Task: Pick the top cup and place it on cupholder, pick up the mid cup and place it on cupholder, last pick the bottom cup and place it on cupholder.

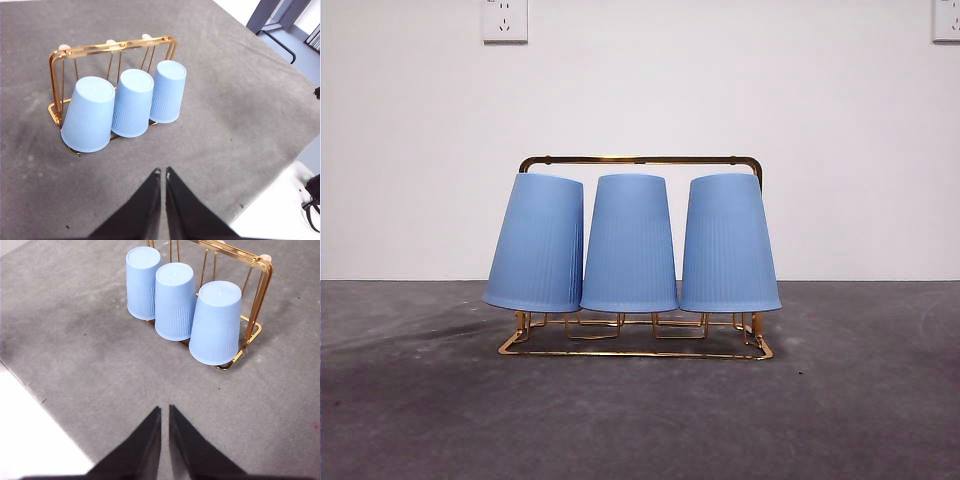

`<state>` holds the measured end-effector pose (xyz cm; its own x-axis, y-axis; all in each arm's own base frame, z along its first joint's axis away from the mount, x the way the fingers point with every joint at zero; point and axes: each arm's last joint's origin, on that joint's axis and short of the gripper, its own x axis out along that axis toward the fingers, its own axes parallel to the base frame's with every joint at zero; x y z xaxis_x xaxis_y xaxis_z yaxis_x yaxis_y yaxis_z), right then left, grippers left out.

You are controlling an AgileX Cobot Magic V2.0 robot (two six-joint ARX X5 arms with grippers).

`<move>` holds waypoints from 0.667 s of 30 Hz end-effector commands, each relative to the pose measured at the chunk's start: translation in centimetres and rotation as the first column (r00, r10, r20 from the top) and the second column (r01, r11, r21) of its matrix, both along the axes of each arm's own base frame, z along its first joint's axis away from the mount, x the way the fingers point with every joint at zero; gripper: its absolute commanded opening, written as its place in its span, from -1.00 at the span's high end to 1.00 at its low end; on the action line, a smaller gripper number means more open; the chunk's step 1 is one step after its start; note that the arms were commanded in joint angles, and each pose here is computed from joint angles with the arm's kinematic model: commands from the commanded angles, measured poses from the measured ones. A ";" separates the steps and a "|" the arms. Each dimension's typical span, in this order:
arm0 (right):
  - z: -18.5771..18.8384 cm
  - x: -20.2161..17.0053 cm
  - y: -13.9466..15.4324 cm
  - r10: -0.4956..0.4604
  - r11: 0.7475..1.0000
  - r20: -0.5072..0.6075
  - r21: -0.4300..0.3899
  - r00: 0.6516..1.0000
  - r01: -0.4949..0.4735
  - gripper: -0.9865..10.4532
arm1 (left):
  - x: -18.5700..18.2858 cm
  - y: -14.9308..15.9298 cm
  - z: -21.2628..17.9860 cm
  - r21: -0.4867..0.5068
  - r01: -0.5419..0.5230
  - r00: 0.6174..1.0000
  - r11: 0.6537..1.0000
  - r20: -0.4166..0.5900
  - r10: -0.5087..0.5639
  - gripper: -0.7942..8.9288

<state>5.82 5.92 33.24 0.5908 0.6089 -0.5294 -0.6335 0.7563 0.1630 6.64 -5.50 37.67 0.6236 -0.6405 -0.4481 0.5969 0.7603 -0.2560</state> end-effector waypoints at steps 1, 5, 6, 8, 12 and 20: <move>0.3 0.0 0.1 -0.004 1.000 0.006 0.015 1.000 0.004 0.80 | 0.0 -0.1 0.3 -0.008 0.008 1.000 1.000 0.008 -0.008 0.82; 0.3 0.0 0.1 -0.004 1.000 0.006 0.016 1.000 0.004 0.80 | 0.0 -0.1 0.3 -0.008 0.008 1.000 1.000 0.008 -0.008 0.82; 0.3 0.0 0.1 -0.004 1.000 0.006 0.016 1.000 0.004 0.80 | 0.0 -0.1 0.3 -0.008 0.008 1.000 1.000 0.008 -0.008 0.82; 0.3 0.0 0.1 -0.004 1.000 0.006 0.016 1.000 0.004 0.80 | 0.0 -0.1 0.3 -0.008 0.009 1.000 1.000 0.008 -0.009 0.82; 0.3 0.0 0.1 -0.004 1.000 0.006 0.016 1.000 0.004 0.80 | -0.2 0.2 0.3 -0.015 -0.004 1.000 1.000 0.018 0.004 0.82; 0.3 0.0 0.1 -0.004 1.000 0.006 0.016 1.000 0.004 0.80 | 0.3 1.6 -1.2 -0.092 -0.167 0.978 0.982 0.114 0.177 0.82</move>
